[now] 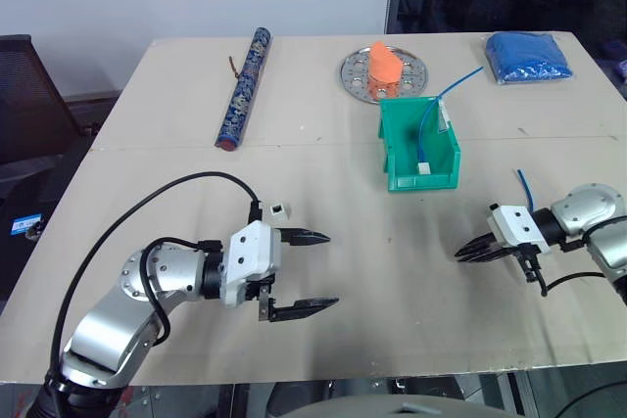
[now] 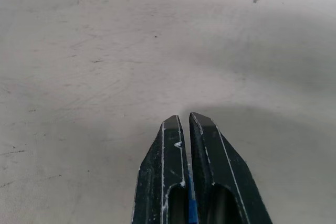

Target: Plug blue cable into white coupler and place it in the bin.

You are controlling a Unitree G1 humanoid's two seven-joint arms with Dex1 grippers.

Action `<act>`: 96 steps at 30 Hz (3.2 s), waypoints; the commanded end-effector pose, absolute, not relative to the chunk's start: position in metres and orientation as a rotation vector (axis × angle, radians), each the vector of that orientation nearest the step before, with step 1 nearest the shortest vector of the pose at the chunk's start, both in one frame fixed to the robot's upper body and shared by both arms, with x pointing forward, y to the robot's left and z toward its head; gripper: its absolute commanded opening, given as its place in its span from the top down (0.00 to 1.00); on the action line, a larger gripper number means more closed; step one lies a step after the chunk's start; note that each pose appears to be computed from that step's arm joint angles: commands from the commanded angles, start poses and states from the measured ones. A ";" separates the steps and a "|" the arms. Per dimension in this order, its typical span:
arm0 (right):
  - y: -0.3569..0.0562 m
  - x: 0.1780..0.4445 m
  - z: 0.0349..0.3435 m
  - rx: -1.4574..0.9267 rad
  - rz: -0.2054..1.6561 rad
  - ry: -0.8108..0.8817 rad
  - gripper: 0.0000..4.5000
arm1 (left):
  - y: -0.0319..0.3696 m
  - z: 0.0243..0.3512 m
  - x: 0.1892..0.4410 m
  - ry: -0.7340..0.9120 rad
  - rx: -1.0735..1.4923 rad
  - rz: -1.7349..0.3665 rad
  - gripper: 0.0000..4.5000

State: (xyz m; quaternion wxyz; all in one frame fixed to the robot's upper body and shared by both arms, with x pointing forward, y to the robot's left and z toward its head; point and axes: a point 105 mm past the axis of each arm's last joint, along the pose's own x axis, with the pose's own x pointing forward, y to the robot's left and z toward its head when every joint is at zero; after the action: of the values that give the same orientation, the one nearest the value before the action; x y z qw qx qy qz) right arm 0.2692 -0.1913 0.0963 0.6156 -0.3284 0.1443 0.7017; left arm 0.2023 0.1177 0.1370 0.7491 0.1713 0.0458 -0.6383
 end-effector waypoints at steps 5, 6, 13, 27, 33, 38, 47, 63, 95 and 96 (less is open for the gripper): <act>-0.207 0.265 0.119 -0.786 1.610 0.336 0.68 | 0.114 0.144 0.199 0.059 0.398 -1.419 0.00; -0.208 0.265 0.120 -0.787 1.602 0.329 0.60 | 0.114 0.144 0.198 0.059 0.398 -1.420 0.00; -0.227 0.267 0.098 -0.861 1.576 0.439 0.32 | 0.113 0.143 0.196 0.057 0.396 -1.435 0.00; -0.214 0.274 0.091 -0.746 1.581 0.450 0.99 | 0.117 0.138 0.197 0.064 0.394 -1.394 0.00; -0.169 0.293 0.105 -0.609 1.541 0.323 0.99 | 0.124 0.143 0.209 0.033 0.319 -1.296 0.00; -0.130 0.313 0.100 -0.559 1.472 0.325 0.99 | 0.138 0.137 0.215 0.069 0.331 -1.260 0.00; -0.104 0.312 0.113 -0.441 1.466 0.244 0.44 | 0.146 0.128 0.231 0.106 0.372 -1.239 0.00; -0.198 0.244 0.129 -0.160 1.057 0.107 0.02 | 0.044 0.095 0.294 0.150 0.465 -1.357 0.00; -0.185 0.215 0.125 0.028 0.973 0.053 0.00 | 0.012 0.107 0.304 0.101 0.278 -1.501 0.99; -0.180 0.215 0.121 0.097 0.955 0.103 0.00 | 0.010 0.117 0.302 0.101 0.197 -1.511 0.99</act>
State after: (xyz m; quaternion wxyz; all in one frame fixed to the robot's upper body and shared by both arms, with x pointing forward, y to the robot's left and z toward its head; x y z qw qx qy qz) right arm 0.2161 -0.1877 0.1157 0.8859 0.0216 0.0440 0.4613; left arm 0.3052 0.0146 0.0909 0.7247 0.1250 0.0781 -0.6731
